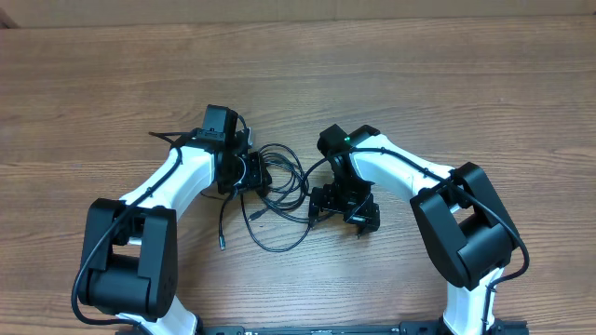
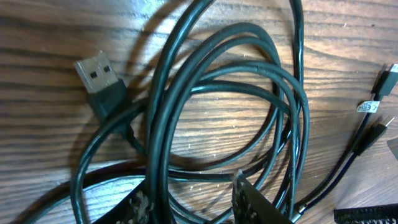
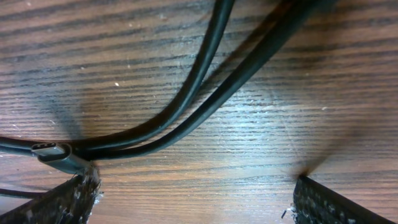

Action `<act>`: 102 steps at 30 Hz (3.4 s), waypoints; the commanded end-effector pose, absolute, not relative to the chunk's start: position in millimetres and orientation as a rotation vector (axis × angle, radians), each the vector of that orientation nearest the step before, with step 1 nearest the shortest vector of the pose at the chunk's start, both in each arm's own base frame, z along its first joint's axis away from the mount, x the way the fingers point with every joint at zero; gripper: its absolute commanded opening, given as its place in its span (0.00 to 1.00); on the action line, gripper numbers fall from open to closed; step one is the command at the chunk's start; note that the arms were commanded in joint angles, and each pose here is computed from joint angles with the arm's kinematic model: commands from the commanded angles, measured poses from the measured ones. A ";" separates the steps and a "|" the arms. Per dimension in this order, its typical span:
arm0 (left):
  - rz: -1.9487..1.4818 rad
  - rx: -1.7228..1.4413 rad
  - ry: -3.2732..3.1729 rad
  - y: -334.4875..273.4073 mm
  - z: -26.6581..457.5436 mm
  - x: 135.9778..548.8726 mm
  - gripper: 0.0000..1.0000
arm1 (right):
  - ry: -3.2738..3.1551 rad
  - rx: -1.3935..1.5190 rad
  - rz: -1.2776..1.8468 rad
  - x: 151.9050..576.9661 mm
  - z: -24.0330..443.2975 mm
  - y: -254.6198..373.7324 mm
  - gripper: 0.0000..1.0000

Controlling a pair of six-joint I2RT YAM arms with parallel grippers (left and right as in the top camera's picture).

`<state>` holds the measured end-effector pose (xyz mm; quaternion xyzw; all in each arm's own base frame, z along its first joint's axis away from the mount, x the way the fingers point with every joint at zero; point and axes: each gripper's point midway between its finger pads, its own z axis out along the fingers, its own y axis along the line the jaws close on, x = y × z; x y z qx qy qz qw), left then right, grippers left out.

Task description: Untangle cables

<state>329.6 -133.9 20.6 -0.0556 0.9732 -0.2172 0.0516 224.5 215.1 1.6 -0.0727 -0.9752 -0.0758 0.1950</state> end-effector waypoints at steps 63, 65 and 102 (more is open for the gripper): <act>-0.606 0.029 3.083 -157.4 66.4 317.4 0.34 | -2.793 -0.252 -0.049 225.6 -6.7 193.8 1.00; -0.604 0.028 3.086 -157.1 66.2 316.7 0.34 | -2.837 -0.322 0.018 231.0 0.6 184.9 1.00; -0.306 -0.188 3.190 -121.6 26.3 290.0 0.57 | -3.008 -1.095 0.517 330.6 17.4 1.9 1.00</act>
